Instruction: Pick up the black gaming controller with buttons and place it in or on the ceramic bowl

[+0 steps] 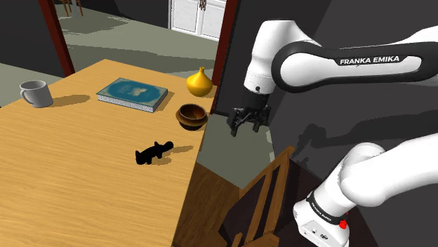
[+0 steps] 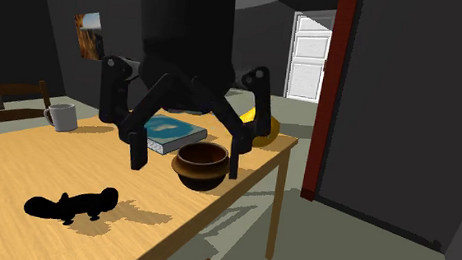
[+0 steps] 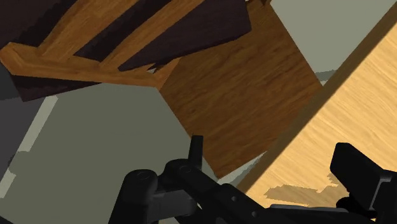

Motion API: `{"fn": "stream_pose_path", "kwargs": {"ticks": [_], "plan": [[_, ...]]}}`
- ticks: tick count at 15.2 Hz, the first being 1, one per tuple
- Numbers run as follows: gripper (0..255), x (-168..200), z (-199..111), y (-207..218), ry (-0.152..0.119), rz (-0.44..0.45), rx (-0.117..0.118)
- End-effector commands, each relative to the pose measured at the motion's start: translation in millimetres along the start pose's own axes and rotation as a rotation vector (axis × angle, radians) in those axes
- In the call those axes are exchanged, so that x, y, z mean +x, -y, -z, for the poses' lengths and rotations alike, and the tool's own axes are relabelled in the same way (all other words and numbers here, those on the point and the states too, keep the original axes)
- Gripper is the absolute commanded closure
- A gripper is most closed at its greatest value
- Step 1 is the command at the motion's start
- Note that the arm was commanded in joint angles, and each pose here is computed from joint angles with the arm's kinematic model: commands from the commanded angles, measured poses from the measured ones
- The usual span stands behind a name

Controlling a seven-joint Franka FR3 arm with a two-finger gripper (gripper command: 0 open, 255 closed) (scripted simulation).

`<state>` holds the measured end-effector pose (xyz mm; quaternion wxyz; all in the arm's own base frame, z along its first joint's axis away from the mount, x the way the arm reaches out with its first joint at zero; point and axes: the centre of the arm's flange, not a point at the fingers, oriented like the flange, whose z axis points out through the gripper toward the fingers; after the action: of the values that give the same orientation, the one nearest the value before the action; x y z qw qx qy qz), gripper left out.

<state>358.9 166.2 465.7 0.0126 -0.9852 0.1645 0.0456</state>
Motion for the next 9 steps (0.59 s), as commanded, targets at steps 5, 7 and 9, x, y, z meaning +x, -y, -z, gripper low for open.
{"fn": "stream_pose_path", "kwargs": {"ticks": [5, 7, 9], "plan": [[0, 19.1, -32.7, 66.0, 0.003, -0.093, 0.029], [0, 26.8, -43.5, 87.5, 0.004, -0.123, 0.038], [0, 35.3, -54.0, 108.7, 0.005, -0.154, 0.047]]}}
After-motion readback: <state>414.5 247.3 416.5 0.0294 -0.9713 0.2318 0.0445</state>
